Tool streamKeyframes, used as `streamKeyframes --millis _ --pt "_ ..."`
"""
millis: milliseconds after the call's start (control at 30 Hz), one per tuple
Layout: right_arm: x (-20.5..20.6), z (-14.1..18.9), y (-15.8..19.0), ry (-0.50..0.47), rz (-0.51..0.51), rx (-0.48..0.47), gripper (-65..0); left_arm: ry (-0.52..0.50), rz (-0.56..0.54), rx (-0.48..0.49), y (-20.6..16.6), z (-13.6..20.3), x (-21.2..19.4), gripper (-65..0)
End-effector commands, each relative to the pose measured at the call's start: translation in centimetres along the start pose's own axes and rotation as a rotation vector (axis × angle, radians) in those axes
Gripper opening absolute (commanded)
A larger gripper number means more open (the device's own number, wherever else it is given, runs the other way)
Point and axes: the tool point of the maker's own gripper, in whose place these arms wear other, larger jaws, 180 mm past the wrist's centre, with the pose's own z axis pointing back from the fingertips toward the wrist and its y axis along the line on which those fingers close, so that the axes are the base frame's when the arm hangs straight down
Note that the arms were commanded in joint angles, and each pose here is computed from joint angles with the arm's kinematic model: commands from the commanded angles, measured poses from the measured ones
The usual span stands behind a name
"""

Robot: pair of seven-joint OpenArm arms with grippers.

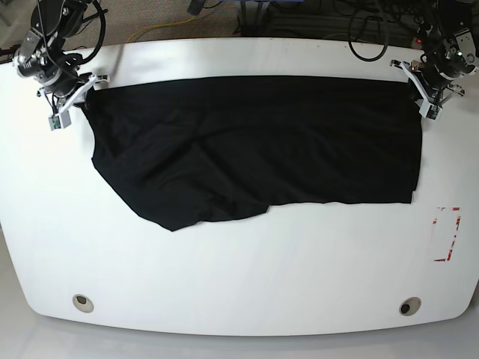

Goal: Fold the T-shirt properly
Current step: 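Drag the shirt edge back toward the robot with both grippers, then reach the right gripper to the shirt's hem and grasp it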

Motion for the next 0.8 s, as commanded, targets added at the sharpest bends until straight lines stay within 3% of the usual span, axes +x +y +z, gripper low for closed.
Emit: streamKeyframes --millis 0,67,133,200,300,400,567,767 --pt "-0.5 2.1 -0.8 -0.017 0.017 -0.052 -65.0 0.049 -0.054 0.032 1.0 1.8 -1.5 -65.0" --pt "-1.1 2.5 -0.6 -0.001 0.027 -0.056 -65.0 0.067 -0.049 0.040 1.2 2.3 -2.4 -64.7" --pt "-1.5 2.8 -0.4 0.006 0.031 -0.056 -63.9 0.071 -0.046 0.044 1.5 2.4 -2.6 -60.3" --pt "-1.4 2.9 -0.2 0.003 0.035 -0.056 -54.5 0.068 -0.048 0.045 1.4 2.4 -2.4 -49.4" --pt "-1.4 2.8 -0.2 0.001 0.034 -0.055 -33.3 0.048 -0.059 0.047 1.3 2.6 -1.7 -33.1" --pt "-0.6 3.0 -0.3 -0.015 0.047 -0.061 -18.4 0.009 -0.094 0.055 1.1 3.0 0.0 -27.5" --pt "3.4 3.8 0.2 -0.110 0.114 -0.079 -16.2 -0.097 -0.196 0.088 0.3 5.0 4.4 -27.5" --pt "7.5 2.6 0.2 -0.173 0.125 -0.078 -16.2 -0.180 -0.230 0.123 0.7 5.8 7.7 -27.5"
